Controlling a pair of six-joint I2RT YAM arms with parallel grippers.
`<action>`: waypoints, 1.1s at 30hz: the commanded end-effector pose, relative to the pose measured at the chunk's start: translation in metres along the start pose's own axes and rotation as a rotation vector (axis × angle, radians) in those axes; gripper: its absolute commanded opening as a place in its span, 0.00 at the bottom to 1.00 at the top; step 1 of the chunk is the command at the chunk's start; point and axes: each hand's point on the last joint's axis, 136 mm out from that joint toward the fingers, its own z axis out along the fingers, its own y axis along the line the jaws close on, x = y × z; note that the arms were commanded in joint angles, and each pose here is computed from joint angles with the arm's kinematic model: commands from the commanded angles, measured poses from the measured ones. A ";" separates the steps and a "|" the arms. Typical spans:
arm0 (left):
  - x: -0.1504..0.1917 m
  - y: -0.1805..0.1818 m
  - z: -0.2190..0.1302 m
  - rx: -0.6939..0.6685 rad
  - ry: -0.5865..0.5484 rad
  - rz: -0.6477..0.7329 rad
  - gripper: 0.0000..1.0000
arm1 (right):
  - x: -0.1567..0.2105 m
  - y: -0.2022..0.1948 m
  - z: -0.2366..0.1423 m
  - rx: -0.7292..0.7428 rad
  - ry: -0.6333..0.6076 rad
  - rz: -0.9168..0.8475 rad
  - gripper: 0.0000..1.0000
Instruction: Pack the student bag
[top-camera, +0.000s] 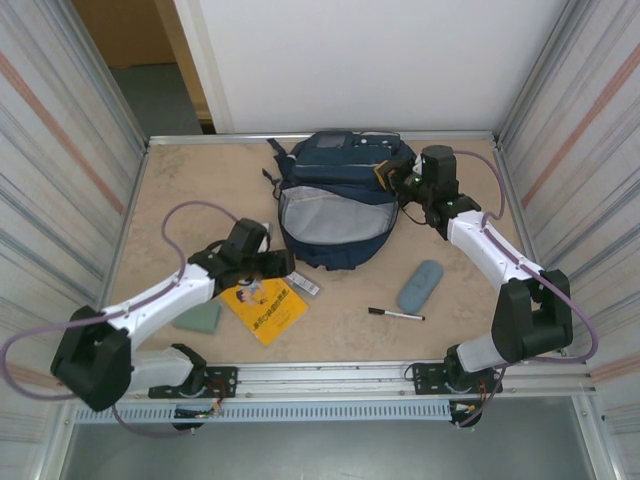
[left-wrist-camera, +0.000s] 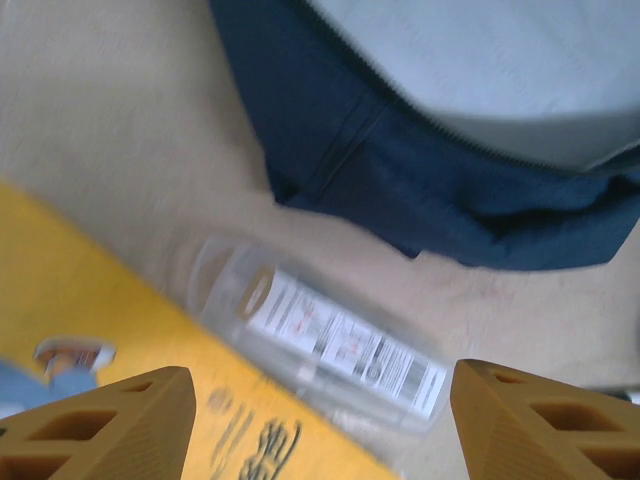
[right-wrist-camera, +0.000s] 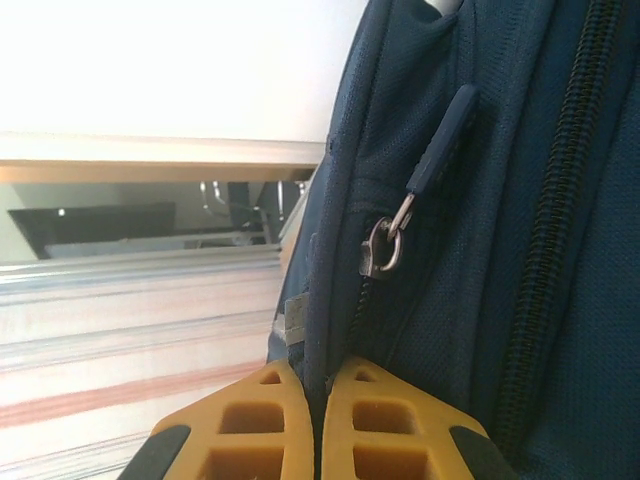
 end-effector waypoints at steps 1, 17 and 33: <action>-0.042 -0.014 0.001 0.008 -0.104 0.061 0.68 | -0.027 0.016 -0.026 -0.030 -0.160 -0.192 0.00; 0.013 0.051 -0.031 -0.191 0.071 -0.056 0.68 | 0.027 -0.146 0.004 0.364 0.071 -0.303 0.44; 0.102 0.102 -0.081 -0.399 0.260 -0.282 0.70 | 0.208 -0.115 -0.019 0.226 0.601 -0.937 0.63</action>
